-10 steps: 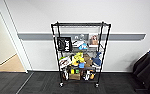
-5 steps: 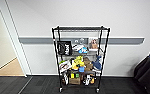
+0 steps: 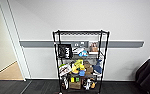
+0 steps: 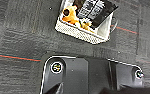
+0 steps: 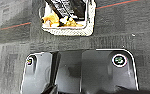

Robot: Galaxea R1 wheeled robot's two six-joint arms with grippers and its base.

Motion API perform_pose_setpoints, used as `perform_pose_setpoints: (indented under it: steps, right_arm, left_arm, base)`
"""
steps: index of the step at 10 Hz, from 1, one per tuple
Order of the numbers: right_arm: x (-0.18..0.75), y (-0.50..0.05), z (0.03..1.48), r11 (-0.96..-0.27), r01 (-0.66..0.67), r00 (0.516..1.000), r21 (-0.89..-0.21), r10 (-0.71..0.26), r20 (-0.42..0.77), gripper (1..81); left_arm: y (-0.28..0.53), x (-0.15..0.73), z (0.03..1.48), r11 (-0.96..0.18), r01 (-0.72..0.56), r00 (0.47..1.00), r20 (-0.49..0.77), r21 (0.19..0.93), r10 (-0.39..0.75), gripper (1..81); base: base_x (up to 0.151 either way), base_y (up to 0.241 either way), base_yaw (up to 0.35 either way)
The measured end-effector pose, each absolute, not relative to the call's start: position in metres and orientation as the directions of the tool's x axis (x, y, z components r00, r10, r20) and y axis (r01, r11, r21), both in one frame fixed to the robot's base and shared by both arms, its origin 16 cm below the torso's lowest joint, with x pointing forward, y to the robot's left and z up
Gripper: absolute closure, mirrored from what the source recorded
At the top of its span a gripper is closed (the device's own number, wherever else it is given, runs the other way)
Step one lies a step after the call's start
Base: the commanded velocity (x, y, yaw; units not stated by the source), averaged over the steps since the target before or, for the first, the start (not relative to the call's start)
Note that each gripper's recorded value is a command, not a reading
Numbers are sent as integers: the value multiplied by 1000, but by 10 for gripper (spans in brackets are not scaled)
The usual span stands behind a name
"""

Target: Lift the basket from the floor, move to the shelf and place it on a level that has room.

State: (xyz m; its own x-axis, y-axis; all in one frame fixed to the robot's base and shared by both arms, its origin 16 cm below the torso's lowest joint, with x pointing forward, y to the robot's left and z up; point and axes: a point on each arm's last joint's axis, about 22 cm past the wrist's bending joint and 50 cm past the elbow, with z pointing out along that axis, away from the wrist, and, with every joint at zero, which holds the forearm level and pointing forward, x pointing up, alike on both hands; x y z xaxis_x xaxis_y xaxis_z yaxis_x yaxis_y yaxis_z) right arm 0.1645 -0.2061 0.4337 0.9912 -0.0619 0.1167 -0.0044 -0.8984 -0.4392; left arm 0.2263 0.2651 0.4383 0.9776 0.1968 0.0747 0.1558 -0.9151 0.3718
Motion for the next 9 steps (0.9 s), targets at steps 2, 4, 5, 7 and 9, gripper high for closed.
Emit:
perform_pose_setpoints:
  steps: [2,4,5,7,9]
  right_arm:
    - [183,-197,430,-894,12,989,-447,-55,137,10]
    - [186,-192,423,-892,12,990,-453,-53,131,10]
    - [183,-192,417,-892,4,992,-453,-52,112,10]
    - [195,-192,405,-891,-3,994,-453,-52,96,10]
    - [196,-192,391,-892,-16,997,-451,-47,57,10]
  left_arm:
    - [269,240,435,-916,154,975,92,371,202,10]
    - [264,244,428,-913,155,976,86,377,201,10]
    - [263,239,420,-913,163,978,64,374,200,10]
    - [264,246,406,-913,171,979,43,370,201,10]
    - [264,262,394,-913,175,979,30,368,200,10]
  base:
    - [0,0,0]
    - [0,0,0]
    - [0,0,0]
    - [0,0,0]
    - [0,0,0]
